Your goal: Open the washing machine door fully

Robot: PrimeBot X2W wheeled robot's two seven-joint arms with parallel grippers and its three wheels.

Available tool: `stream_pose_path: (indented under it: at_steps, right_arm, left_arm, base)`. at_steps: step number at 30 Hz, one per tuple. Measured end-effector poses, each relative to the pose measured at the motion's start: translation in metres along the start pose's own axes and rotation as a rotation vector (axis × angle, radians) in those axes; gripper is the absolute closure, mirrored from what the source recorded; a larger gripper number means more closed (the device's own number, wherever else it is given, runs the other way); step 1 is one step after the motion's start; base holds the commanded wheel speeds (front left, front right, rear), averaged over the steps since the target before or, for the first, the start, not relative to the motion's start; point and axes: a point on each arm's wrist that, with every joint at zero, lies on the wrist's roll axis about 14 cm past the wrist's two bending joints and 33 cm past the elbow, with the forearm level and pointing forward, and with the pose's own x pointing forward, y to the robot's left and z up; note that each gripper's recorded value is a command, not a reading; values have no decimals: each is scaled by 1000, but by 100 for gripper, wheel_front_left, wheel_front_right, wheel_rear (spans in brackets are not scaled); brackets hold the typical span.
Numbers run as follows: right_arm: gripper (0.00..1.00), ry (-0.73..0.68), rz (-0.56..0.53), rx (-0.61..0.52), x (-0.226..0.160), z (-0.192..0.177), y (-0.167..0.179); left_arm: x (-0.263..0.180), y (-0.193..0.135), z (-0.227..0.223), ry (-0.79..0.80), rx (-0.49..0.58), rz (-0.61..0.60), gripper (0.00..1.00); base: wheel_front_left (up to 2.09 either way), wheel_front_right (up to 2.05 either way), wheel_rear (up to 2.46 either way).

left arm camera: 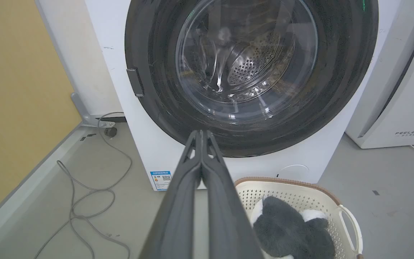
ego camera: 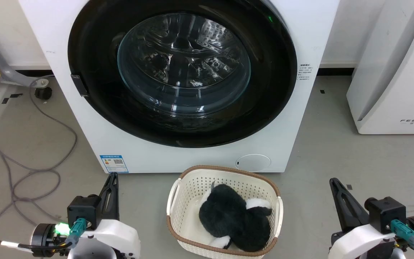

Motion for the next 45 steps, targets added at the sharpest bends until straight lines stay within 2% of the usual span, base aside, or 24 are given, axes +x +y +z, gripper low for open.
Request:
stream_pose_path:
  at_steps: [4,5,14,27,28,29,36,45]
  right_arm:
    - [100,0,0,0,0,0,0]
    - [0,0,0,0,0,0,0]
    - [0,0,-1,4,0,0,0]
    - [0,-52,-7,81,1,9,-3]
    - [53,-56,-7,86,1,10,-3]
    - [100,-61,-8,92,1,11,-3]
    - [100,-89,-12,193,1,15,-5]
    - [100,-128,-30,429,1,17,-11]
  left_arm:
    - [0,0,0,0,0,0,100]
    - [0,0,0,0,0,0,0]
    - [0,0,0,1,0,1,0]
    - [0,0,3,-26,-1,17,0]
    - [0,0,3,-27,-2,17,0]
    - [0,0,4,-31,-3,19,0]
    - [0,1,6,-47,-9,26,0]
    - [-1,3,9,-65,-8,35,0]
  base:
    - [0,0,0]
    - [0,0,0]
    - [0,0,0]
    - [0,0,0]
    - [0,0,0]
    - [0,0,0]
    - [0,0,0]
    - [0,0,0]
